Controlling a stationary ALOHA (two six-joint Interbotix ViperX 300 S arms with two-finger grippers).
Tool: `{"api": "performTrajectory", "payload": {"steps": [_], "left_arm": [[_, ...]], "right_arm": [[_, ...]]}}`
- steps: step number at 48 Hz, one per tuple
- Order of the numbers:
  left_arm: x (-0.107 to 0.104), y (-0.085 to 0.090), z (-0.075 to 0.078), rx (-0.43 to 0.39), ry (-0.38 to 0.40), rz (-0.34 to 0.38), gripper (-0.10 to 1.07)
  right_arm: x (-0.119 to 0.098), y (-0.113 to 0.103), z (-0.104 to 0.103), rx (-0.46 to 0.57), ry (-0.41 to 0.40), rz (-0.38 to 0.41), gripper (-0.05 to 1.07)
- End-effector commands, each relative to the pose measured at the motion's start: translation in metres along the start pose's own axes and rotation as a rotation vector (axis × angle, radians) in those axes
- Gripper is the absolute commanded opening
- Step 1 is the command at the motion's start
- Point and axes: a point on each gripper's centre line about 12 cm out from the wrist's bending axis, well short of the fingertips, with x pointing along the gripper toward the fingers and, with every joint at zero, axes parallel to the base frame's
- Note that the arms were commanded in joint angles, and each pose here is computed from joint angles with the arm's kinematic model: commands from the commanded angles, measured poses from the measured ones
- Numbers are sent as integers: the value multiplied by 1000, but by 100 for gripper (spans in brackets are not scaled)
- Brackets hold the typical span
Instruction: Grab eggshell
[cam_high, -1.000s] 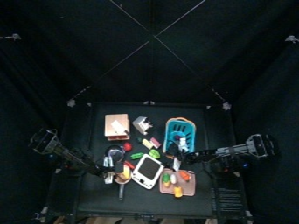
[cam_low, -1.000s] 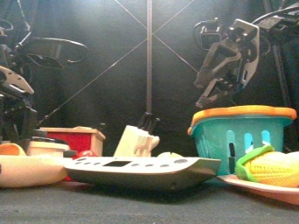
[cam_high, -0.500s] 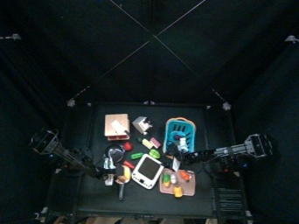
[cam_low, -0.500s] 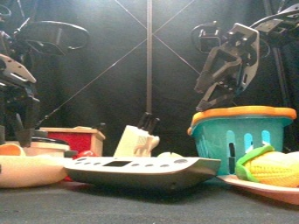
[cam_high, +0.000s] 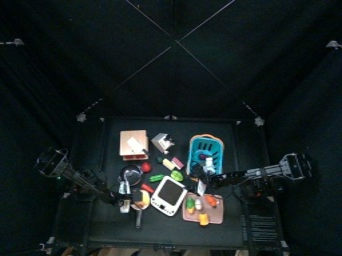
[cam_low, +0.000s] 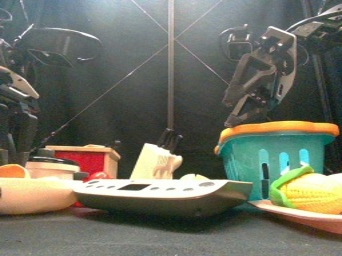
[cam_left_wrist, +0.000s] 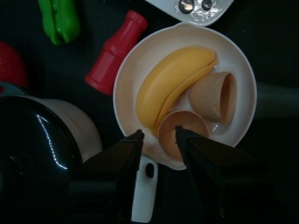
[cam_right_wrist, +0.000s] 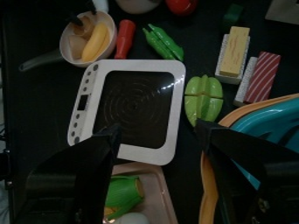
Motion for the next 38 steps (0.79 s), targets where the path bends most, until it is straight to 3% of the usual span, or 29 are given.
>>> {"api": "performTrajectory", "payload": {"steps": [1,29,38], "left_arm": [[-1,-4,5,-7,-17,-22,77],[12,-4,-1,2,28,0,75],[14,-3,-1,1,33,4,65]], "right_arm": [[-3,3,6,4,-19,12,98],[-3,2,6,5,-19,10,98],[-3,2,5,4,-17,11,98]]}}
